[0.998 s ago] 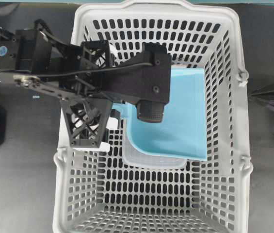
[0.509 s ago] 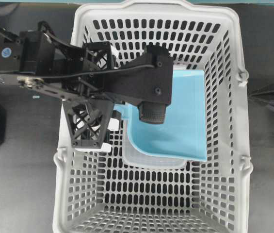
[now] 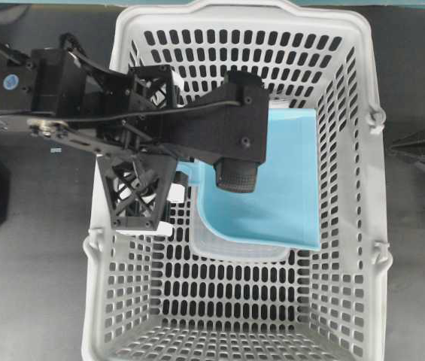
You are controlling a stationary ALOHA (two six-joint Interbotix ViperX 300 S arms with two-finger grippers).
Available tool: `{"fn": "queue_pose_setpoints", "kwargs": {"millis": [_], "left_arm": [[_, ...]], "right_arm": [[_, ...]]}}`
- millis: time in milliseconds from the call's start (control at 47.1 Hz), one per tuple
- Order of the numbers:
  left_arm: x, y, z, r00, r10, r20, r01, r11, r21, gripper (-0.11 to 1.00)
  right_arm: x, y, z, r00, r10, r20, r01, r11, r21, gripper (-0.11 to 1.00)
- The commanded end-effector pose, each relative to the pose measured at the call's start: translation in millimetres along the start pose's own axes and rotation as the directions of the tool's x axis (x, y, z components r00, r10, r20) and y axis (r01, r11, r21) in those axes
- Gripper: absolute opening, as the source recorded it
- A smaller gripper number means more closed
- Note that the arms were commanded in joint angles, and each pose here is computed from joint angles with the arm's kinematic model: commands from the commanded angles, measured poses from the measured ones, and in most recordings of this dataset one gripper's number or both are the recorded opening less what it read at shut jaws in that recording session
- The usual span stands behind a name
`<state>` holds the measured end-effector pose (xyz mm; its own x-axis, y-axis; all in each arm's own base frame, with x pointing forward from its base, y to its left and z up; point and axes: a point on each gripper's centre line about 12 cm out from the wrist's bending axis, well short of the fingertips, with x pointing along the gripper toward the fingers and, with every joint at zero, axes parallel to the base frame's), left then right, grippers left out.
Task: Pick up the dustpan from the shopping basket with the left arm.
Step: 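Lift the dustpan upward out of the basket with the left gripper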
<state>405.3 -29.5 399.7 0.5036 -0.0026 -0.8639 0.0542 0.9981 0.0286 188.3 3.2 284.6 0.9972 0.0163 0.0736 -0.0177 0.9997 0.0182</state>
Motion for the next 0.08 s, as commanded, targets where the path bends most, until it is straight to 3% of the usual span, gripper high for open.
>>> {"fn": "queue_pose_setpoints", "kwargs": {"millis": [0, 64], "left_arm": [[-13.2, 0.2, 4.7, 0.999, 0.002, 0.04, -0.002, 1.0, -0.001, 0.31], [-13.2, 0.4, 4.7, 0.999, 0.003, 0.04, -0.003, 1.0, -0.001, 0.31]], "right_arm": [[1.2, 0.2, 2.3, 1.0, 0.001, 0.008, -0.001, 1.0, 0.005, 0.0], [1.2, 0.2, 2.3, 1.0, 0.001, 0.008, -0.001, 1.0, 0.005, 0.0]]}}
